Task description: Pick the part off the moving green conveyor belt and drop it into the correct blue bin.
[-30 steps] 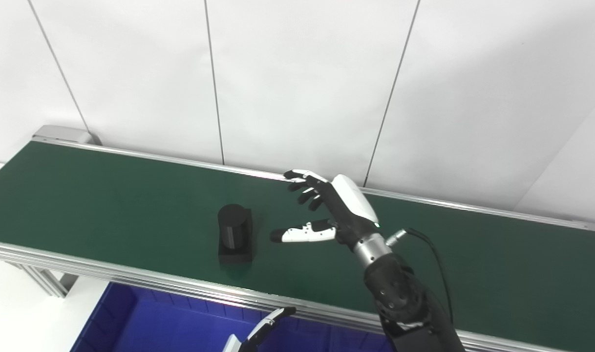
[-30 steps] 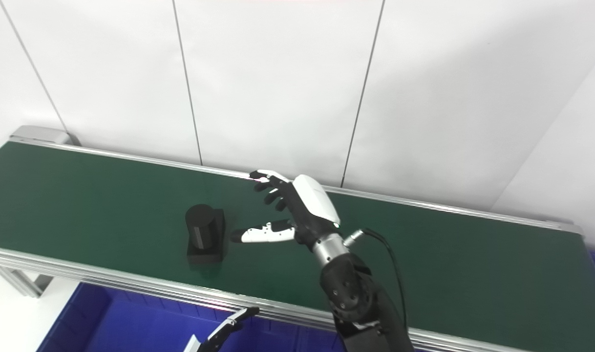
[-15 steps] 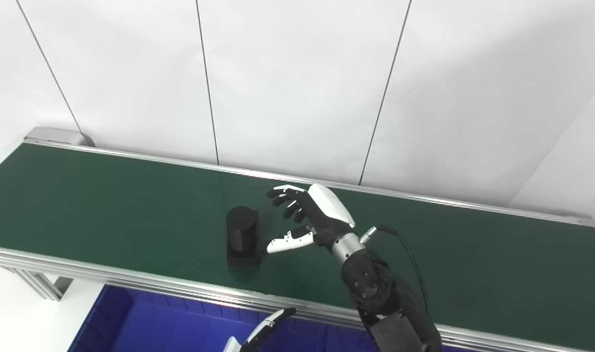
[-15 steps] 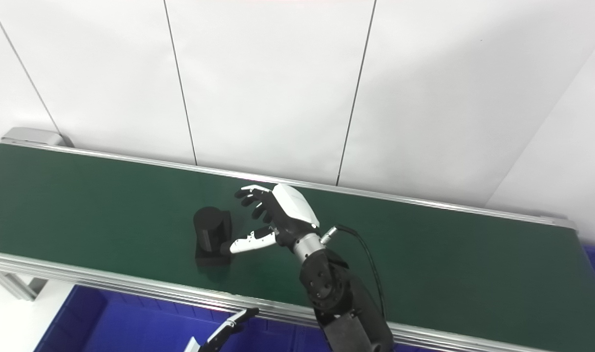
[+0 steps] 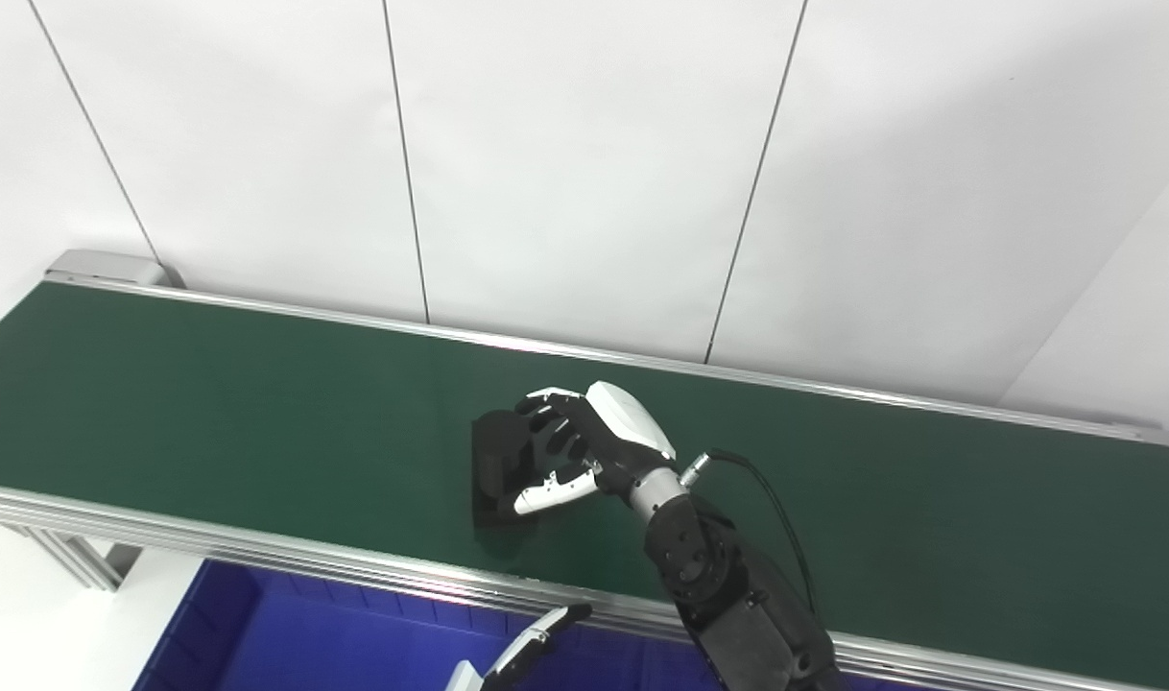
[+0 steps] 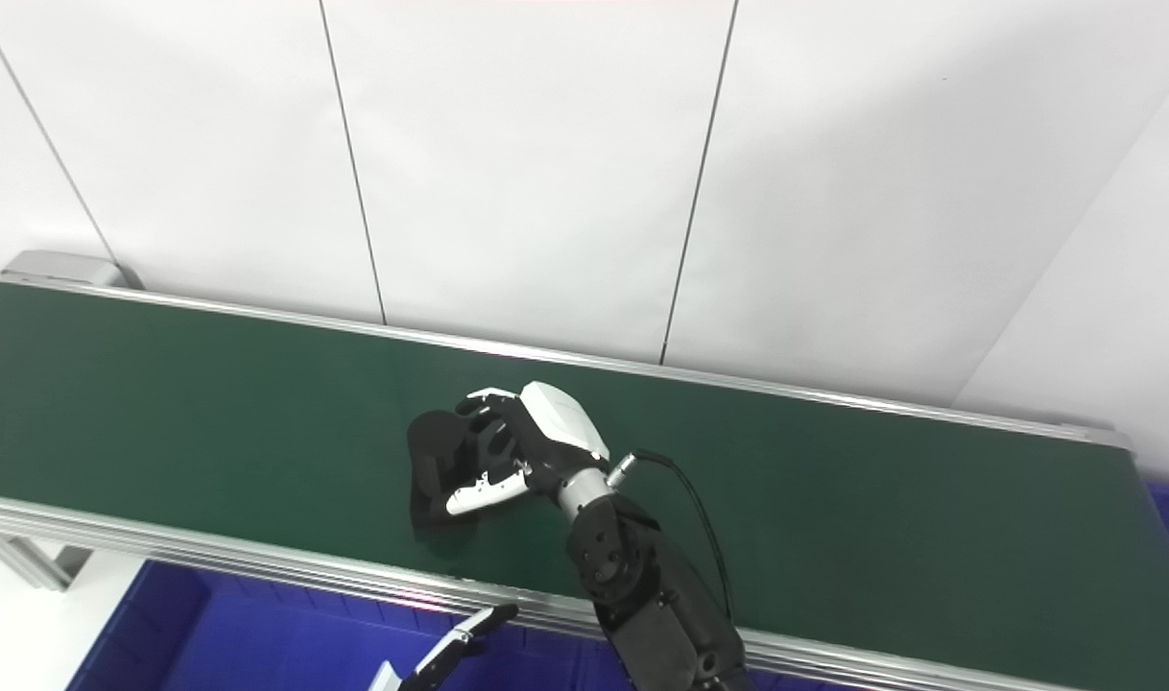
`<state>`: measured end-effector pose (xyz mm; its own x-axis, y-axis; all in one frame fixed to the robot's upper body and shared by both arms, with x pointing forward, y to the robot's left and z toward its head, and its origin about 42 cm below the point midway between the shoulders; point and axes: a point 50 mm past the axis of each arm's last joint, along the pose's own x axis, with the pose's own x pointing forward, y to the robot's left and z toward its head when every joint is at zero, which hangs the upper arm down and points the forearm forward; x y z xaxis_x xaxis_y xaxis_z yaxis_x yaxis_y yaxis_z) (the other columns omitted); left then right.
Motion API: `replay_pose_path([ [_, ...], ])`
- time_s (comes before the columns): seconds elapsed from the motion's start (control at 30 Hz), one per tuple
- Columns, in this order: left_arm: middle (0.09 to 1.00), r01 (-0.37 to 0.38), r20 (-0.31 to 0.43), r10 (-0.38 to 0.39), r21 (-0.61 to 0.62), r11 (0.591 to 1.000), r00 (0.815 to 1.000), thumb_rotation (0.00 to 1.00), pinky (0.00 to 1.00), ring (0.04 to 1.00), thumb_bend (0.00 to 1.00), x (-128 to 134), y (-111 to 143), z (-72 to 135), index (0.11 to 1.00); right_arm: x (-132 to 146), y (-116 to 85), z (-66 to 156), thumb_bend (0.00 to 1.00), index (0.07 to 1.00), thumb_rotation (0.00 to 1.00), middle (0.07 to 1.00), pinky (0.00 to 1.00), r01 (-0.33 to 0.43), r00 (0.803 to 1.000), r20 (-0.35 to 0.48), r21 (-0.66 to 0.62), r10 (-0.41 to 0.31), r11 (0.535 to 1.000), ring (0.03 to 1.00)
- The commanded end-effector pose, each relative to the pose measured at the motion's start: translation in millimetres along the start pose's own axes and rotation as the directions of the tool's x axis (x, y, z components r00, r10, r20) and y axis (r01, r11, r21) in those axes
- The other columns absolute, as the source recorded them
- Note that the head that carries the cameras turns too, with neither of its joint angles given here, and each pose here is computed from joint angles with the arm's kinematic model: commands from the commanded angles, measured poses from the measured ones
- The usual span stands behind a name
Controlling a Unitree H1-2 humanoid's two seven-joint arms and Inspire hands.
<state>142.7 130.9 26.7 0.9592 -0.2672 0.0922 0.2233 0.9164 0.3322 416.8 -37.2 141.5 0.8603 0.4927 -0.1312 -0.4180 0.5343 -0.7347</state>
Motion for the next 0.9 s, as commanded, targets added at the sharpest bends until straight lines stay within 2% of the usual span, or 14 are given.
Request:
replay_pose_path([
  [0.0, 0.896, -0.025, 0.070, 0.026, -0.020, 0.999, 0.997, 0.49, 0.81, 0.879, 0.99, 2.2, -0.2, 11.9, 0.866, 11.0, -10.1, 30.1, 0.77, 0.761, 0.23, 0.722, 0.49, 0.035, 0.994, 0.106, 0.013, -0.036, 0.999, 0.585],
  [0.13, 0.892, -0.030, 0.074, 0.031, -0.020, 0.999, 0.997, 0.49, 0.81, 0.876, 0.99, 2.3, -1.5, 13.4, 0.863, 11.0, -6.5, 27.4, 0.68, 0.735, 0.15, 0.686, 0.49, 0.042, 0.993, 0.109, 0.007, -0.043, 0.999, 0.566],
  [0.17, 0.890, -0.031, 0.073, 0.033, -0.021, 0.999, 0.997, 0.49, 0.81, 0.874, 1.00, 2.2, -1.8, 13.7, 0.862, 11.1, -5.9, 26.8, 0.60, 0.701, 0.07, 0.650, 0.49, 0.055, 0.992, 0.118, -0.004, -0.054, 0.998, 0.553],
  [0.2, 0.890, -0.032, 0.073, 0.034, -0.022, 0.999, 0.997, 0.49, 0.81, 0.874, 1.00, 2.1, -2.0, 13.8, 0.861, 11.1, -5.4, 26.5, 0.59, 0.696, 0.05, 0.645, 0.49, 0.067, 0.990, 0.124, -0.010, -0.065, 0.998, 0.552],
  [0.23, 0.891, -0.033, 0.072, 0.035, -0.026, 0.999, 0.997, 0.49, 0.81, 0.874, 1.00, 2.1, -2.2, 14.0, 0.862, 11.1, -5.0, 26.5, 0.55, 0.612, 0.03, 0.556, 0.47, 0.084, 0.989, 0.125, -0.008, -0.083, 0.996, 0.535],
  [0.27, 0.890, -0.033, 0.071, 0.035, -0.028, 0.999, 0.997, 0.49, 0.81, 0.874, 1.00, 2.1, -2.5, 13.9, 0.861, 11.2, -4.7, 26.5, 0.53, 0.571, 0.01, 0.504, 0.44, 0.101, 0.987, 0.123, 0.000, -0.100, 0.995, 0.507],
  [0.33, 0.893, -0.031, 0.069, 0.033, -0.028, 0.999, 0.997, 0.49, 0.80, 0.874, 1.00, 2.2, -2.4, 13.5, 0.862, 11.3, -4.4, 26.6, 0.52, 0.539, 0.00, 0.438, 0.36, 0.131, 0.984, 0.118, 0.015, -0.132, 0.991, 0.421],
  [0.37, 0.894, -0.030, 0.070, 0.032, -0.026, 0.999, 0.997, 0.49, 0.81, 0.878, 1.00, 2.4, -2.2, 13.5, 0.863, 11.0, -4.6, 26.8, 0.51, 0.537, 0.00, 0.430, 0.34, 0.142, 0.983, 0.119, 0.016, -0.143, 0.990, 0.400],
  [0.43, 0.891, -0.031, 0.075, 0.032, -0.018, 0.999, 0.997, 0.49, 0.82, 0.877, 0.99, 2.9, -1.6, 13.2, 0.862, 10.1, -5.4, 27.4, 0.52, 0.496, 0.00, 0.474, 0.31, 0.155, 0.980, 0.120, 0.015, -0.156, 0.988, 0.363],
  [0.6, 0.890, -0.030, 0.075, 0.032, -0.020, 0.999, 0.997, 0.48, 0.82, 0.879, 0.99, 4.0, 0.3, 11.3, 0.861, 7.0, -8.1, 27.3, 0.52, 0.490, 0.00, 0.477, 0.26, 0.202, 0.971, 0.130, -0.009, -0.199, 0.979, 0.319],
  [0.7, 0.890, -0.029, 0.077, 0.030, -0.013, 1.000, 0.997, 0.49, 0.82, 0.878, 0.98, 4.4, 1.8, 9.9, 0.863, 5.2, -9.2, 25.7, 0.51, 0.527, 0.00, 0.445, 0.29, 0.227, 0.965, 0.138, -0.006, -0.224, 0.974, 0.354],
  [0.87, 0.891, -0.024, 0.070, 0.025, -0.024, 0.999, 0.997, 0.48, 0.82, 0.881, 0.98, 5.3, 4.8, 8.1, 0.861, 1.3, -10.4, 24.6, 0.51, 0.536, 0.00, 0.442, 0.30, 0.288, 0.945, 0.164, -0.008, -0.283, 0.957, 0.379],
])
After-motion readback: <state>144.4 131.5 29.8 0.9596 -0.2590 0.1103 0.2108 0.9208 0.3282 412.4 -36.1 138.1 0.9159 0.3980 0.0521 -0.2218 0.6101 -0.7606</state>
